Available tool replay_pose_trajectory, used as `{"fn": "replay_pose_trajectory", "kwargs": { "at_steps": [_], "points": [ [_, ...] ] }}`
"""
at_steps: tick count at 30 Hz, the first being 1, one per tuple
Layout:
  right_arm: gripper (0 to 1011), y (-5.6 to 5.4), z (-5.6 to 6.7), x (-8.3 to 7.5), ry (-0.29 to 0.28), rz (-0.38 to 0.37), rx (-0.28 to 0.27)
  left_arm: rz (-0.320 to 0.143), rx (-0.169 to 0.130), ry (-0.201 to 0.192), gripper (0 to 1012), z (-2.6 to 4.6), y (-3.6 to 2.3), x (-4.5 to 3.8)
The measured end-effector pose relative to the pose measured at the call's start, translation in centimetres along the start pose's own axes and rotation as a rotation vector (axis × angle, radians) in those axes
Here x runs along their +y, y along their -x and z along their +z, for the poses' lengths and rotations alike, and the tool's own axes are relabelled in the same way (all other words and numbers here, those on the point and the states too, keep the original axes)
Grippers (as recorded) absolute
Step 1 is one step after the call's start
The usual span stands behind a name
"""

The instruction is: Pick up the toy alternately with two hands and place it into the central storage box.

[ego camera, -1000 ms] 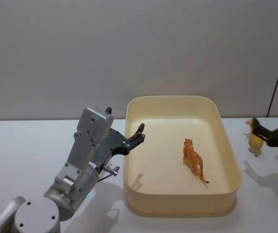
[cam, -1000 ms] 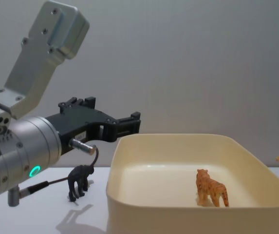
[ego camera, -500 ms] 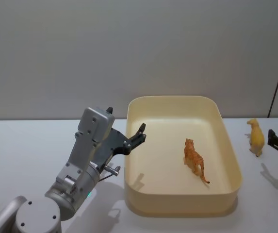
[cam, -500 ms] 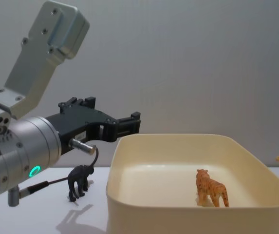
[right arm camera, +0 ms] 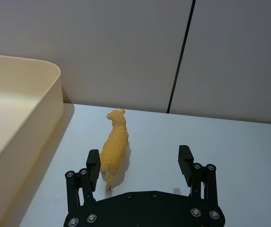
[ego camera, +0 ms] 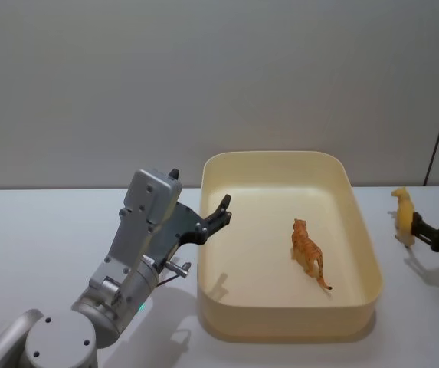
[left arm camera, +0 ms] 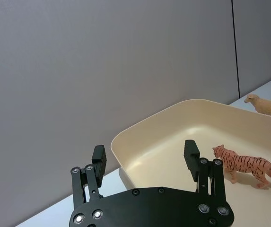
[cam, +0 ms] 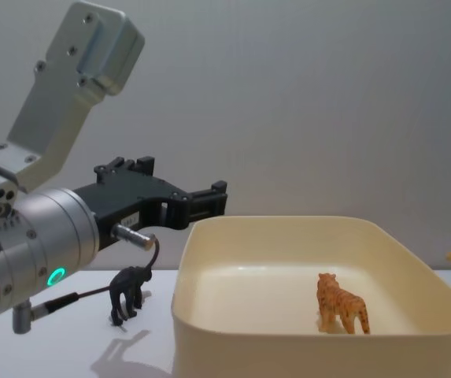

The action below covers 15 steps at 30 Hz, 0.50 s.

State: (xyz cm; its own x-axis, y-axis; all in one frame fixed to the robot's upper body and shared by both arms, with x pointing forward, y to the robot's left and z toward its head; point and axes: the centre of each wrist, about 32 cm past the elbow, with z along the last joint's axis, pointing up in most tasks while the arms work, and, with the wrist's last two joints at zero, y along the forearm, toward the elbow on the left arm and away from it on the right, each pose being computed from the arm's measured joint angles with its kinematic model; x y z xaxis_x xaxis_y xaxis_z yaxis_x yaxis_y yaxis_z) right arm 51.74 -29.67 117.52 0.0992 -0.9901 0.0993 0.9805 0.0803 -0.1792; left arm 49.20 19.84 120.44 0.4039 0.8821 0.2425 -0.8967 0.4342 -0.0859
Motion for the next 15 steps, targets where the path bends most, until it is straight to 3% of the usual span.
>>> {"fn": "replay_pose_trajectory", "kwargs": {
  "at_steps": [15],
  "points": [
    [1001, 1.8, -1.6, 3.3, 0.047, 0.004, -0.024, 0.0, 0.0, 0.0, 1001, 0.0, 0.0, 0.0]
  ]
}}
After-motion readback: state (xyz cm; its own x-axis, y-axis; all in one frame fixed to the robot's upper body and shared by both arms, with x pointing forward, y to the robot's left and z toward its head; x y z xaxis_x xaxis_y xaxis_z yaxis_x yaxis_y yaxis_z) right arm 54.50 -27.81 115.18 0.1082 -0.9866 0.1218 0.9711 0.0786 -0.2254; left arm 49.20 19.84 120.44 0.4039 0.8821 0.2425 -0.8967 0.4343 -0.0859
